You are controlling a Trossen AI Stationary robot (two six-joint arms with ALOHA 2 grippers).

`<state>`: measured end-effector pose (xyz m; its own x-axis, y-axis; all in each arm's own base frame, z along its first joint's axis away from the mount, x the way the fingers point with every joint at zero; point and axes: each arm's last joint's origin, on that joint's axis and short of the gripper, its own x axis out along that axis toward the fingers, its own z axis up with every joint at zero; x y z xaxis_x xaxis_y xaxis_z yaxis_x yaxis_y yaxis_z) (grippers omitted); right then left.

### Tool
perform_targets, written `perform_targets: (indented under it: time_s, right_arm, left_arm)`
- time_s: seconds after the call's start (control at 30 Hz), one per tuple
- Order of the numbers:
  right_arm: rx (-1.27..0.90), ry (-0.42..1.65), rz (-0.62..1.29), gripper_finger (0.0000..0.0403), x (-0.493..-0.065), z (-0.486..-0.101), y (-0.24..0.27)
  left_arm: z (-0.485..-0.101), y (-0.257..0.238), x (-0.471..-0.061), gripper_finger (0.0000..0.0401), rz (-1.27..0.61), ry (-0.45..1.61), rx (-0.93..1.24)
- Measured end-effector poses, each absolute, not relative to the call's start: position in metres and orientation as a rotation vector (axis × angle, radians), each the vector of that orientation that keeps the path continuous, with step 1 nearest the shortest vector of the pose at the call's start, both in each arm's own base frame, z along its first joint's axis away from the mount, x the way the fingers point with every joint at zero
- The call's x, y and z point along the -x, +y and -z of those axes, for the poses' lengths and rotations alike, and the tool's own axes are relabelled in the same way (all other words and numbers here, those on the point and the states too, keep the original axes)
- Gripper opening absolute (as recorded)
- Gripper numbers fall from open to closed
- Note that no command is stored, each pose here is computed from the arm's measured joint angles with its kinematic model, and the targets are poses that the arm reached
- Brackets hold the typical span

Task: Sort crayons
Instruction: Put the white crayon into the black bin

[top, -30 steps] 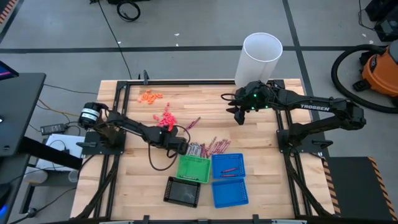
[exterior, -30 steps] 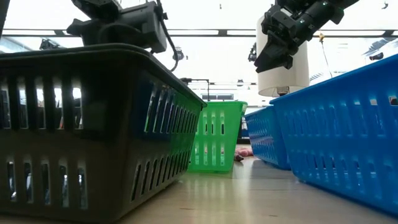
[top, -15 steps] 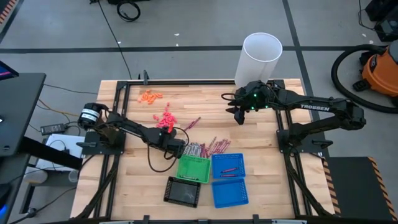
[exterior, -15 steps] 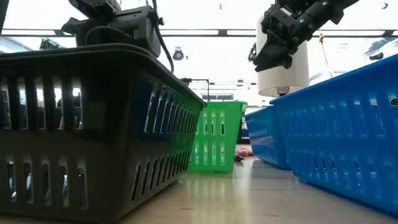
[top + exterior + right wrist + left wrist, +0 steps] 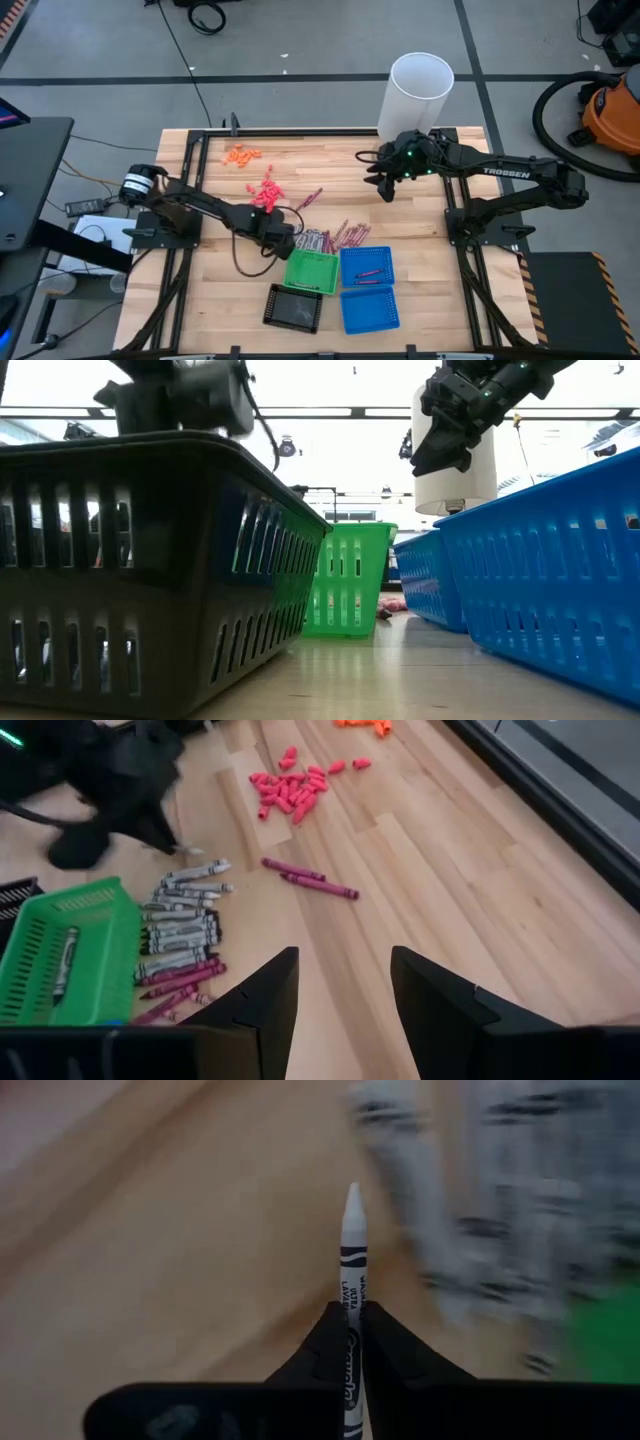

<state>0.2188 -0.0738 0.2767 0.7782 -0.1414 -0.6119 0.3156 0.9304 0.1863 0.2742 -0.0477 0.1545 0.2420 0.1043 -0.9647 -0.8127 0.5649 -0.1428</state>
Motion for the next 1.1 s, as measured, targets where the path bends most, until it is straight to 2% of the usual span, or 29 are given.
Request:
perform_targets:
  time_s: [0.2,0.4,0.63,1.1]
  right_arm:
    - [-0.299,0.652,0.238,0.0169,-0.218,-0.275,-0.073]
    - [-0.337,0.649,0.2,0.0169,-0.218,-0.276,-0.072]
    - [-0.281,0.628,0.102,0.0169,-0.224,-0.275,-0.072]
    - [-0.312,0.58,-0.058,0.0169,-0.242,-0.268,-0.073]
  left_arm:
    - [-0.186,-0.057,-0.271,0.0009,-0.581,1.02,0.748]
    - [-0.217,-0.077,-0.277,0.0011,-0.39,0.794,0.854]
    - [-0.238,-0.108,-0.286,0.0014,-0.163,0.599,0.955]
    - [-0.243,-0.14,-0.277,0.0016,-0.033,0.592,0.952]
